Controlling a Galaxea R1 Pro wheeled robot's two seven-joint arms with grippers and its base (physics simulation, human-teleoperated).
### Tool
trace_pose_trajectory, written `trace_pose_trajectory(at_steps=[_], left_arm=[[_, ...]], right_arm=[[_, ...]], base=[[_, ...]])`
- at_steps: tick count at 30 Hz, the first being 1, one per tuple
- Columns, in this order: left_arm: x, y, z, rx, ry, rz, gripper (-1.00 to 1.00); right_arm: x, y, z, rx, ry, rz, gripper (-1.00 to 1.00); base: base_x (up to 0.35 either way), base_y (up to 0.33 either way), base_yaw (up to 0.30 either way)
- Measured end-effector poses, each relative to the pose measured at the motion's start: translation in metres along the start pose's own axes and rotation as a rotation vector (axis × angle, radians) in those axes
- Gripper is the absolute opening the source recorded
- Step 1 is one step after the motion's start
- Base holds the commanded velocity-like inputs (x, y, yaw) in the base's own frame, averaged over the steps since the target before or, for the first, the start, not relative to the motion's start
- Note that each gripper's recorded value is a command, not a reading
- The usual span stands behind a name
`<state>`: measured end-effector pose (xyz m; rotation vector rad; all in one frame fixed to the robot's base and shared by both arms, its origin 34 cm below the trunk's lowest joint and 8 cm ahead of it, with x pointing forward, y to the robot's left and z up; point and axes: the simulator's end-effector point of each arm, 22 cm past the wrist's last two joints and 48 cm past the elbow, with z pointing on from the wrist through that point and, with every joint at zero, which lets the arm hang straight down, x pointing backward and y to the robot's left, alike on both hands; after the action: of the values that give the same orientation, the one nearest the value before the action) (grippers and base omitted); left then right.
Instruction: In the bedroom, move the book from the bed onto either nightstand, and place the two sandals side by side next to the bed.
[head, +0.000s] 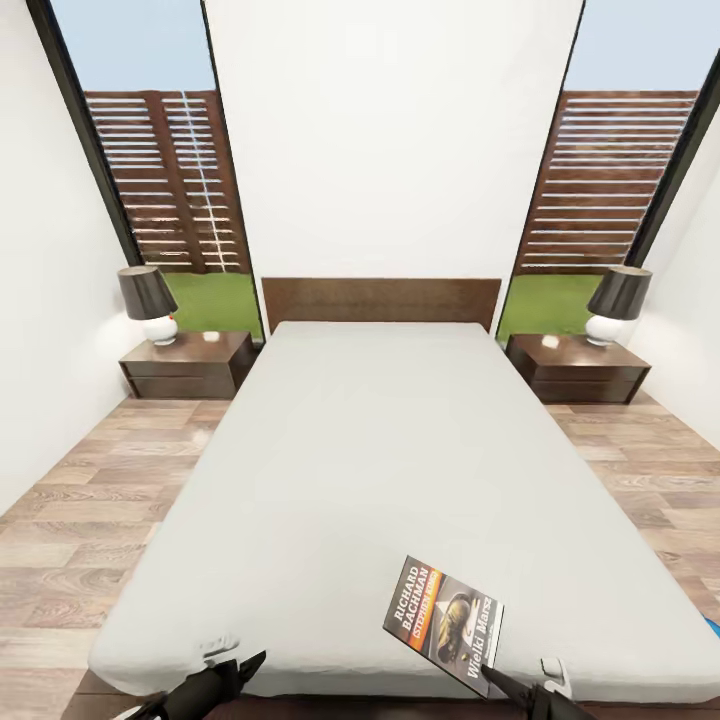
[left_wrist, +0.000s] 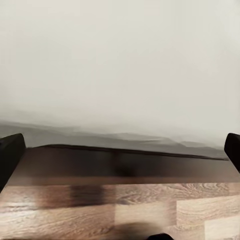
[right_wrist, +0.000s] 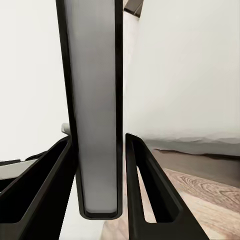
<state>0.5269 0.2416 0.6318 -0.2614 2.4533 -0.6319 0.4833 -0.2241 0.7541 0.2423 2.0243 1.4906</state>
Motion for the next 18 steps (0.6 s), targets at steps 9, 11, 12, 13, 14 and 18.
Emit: trace_pose_trajectory(at_steps=[9,11,12,13,14,18], left_arm=[[-0.0003,0.0003,0.0001,-0.001,-0.001,0.0,1.0],[-0.0004,0.0006,0.0001,-0.003,-0.001,0.001,1.0],[-0.0005,0.001,0.0001,-0.005,-0.001,0.002,1.0],[-0.0005,0.0014,0.0001,-0.007,-0.001,0.002,1.0],[-0.0006,0.0028,0.0001,-0.013,-0.001,0.003,1.0],[-0.0008,0.0086,-0.0001,-0.039,-0.002,0.005,1.0]], right_arm=[[0.0003,-0.0001,0.0,0.0,0.001,0.0,-1.0],[0.0004,-0.0001,0.0,0.0,0.002,0.0,-1.0],[0.0004,-0.0001,0.0,0.0,0.002,0.0,-1.0],[0.0005,-0.0001,0.0,0.0,0.002,0.0,-1.0],[0.0005,-0.0001,0.0,0.0,0.002,0.0,-1.0],[0.0007,-0.0001,0.0,0.0,0.003,0.0,-1.0]], base=[[0.0,0.0,0.288],[0.0,0.0,0.289],[0.0,0.0,0.29],[0.0,0.0,0.29],[0.0,0.0,0.29],[0.0,0.0,0.29]])
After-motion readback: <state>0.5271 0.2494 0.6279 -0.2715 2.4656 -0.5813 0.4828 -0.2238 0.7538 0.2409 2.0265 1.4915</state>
